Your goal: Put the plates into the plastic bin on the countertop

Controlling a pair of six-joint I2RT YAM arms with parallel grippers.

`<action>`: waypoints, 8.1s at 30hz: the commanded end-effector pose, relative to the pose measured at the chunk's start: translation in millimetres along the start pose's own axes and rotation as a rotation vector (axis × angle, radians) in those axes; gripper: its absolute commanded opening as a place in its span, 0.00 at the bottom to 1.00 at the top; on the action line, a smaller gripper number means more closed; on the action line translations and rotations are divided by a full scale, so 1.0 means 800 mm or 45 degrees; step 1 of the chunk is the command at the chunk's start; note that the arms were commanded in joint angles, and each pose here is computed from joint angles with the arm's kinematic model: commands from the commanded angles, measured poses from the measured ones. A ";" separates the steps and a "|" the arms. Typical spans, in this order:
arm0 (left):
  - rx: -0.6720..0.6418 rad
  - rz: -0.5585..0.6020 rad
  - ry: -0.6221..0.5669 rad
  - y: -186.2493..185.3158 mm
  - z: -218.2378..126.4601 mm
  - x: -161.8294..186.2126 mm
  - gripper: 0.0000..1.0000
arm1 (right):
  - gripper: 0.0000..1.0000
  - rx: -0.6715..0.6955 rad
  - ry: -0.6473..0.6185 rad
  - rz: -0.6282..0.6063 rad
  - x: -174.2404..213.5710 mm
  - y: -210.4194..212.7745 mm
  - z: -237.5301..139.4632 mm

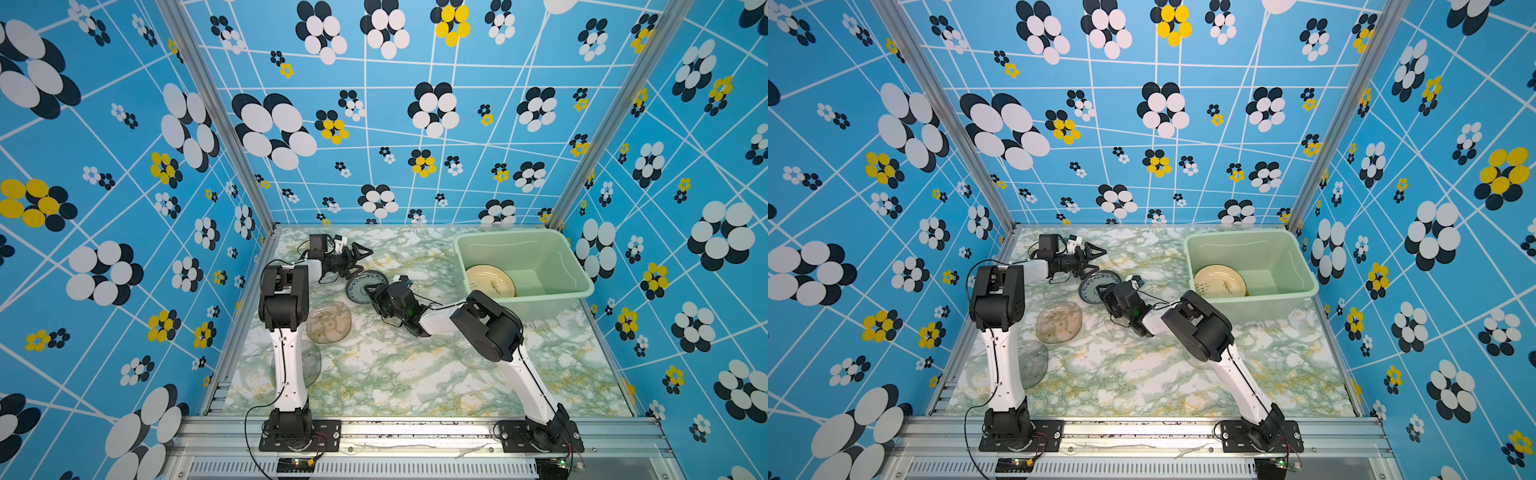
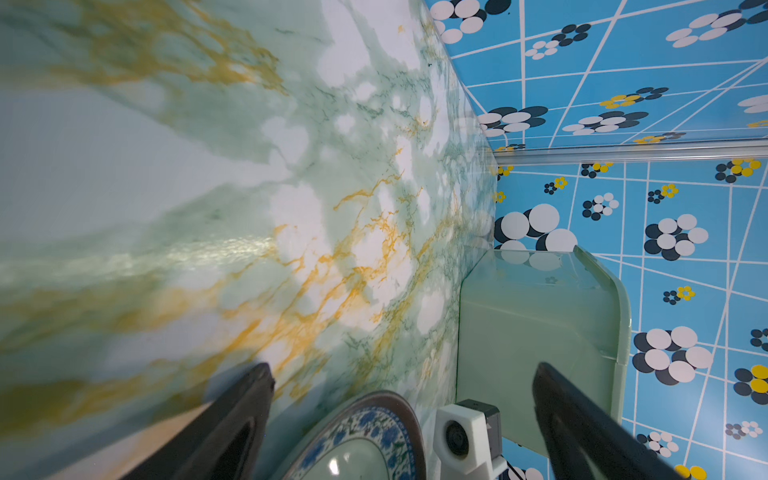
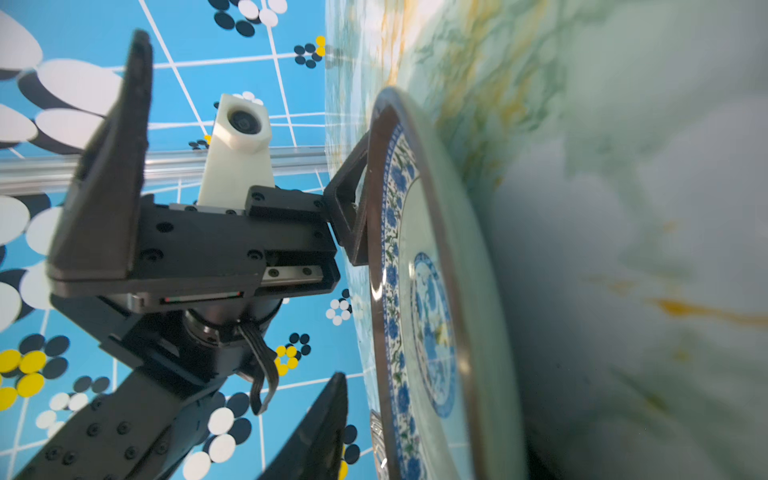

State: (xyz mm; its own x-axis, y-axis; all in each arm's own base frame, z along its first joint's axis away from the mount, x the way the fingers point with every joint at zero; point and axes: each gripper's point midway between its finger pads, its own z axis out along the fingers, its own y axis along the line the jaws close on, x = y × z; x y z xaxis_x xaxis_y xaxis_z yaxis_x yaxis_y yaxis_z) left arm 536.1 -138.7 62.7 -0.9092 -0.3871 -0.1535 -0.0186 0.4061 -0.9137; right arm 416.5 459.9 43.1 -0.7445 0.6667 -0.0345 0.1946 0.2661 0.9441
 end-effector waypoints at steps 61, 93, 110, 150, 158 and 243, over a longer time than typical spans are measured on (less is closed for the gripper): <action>0.139 0.650 0.260 -0.339 -0.153 0.371 0.97 | 0.06 0.110 0.668 -0.794 -0.004 0.193 -0.474; 0.236 0.454 0.288 -0.332 -0.119 0.399 0.14 | 0.22 -0.045 0.639 -0.680 -0.002 0.194 -0.447; 0.228 0.087 0.068 -0.325 -0.126 0.379 0.00 | 0.71 -0.128 0.316 -0.824 -0.037 0.206 -0.453; 0.232 0.407 -0.072 -0.358 -0.161 0.375 0.99 | 0.00 0.168 0.095 -0.838 -0.133 0.205 -0.466; 0.078 0.692 -0.275 -0.339 -0.197 0.357 0.99 | 0.00 0.471 -0.148 -0.796 -0.255 0.177 -0.497; -0.094 1.157 0.059 -0.412 -0.014 0.393 0.99 | 0.42 1.119 0.134 -0.619 -0.391 -0.080 -0.430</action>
State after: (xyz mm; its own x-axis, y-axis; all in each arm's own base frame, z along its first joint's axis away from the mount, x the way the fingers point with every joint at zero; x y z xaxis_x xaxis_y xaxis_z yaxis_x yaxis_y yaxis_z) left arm 254.3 -387.1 305.9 -0.6078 0.1633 -0.7771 0.6861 0.6007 -0.4104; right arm 425.4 1.3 98.8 -0.9157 0.2873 -0.2811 0.1995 0.9320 0.3027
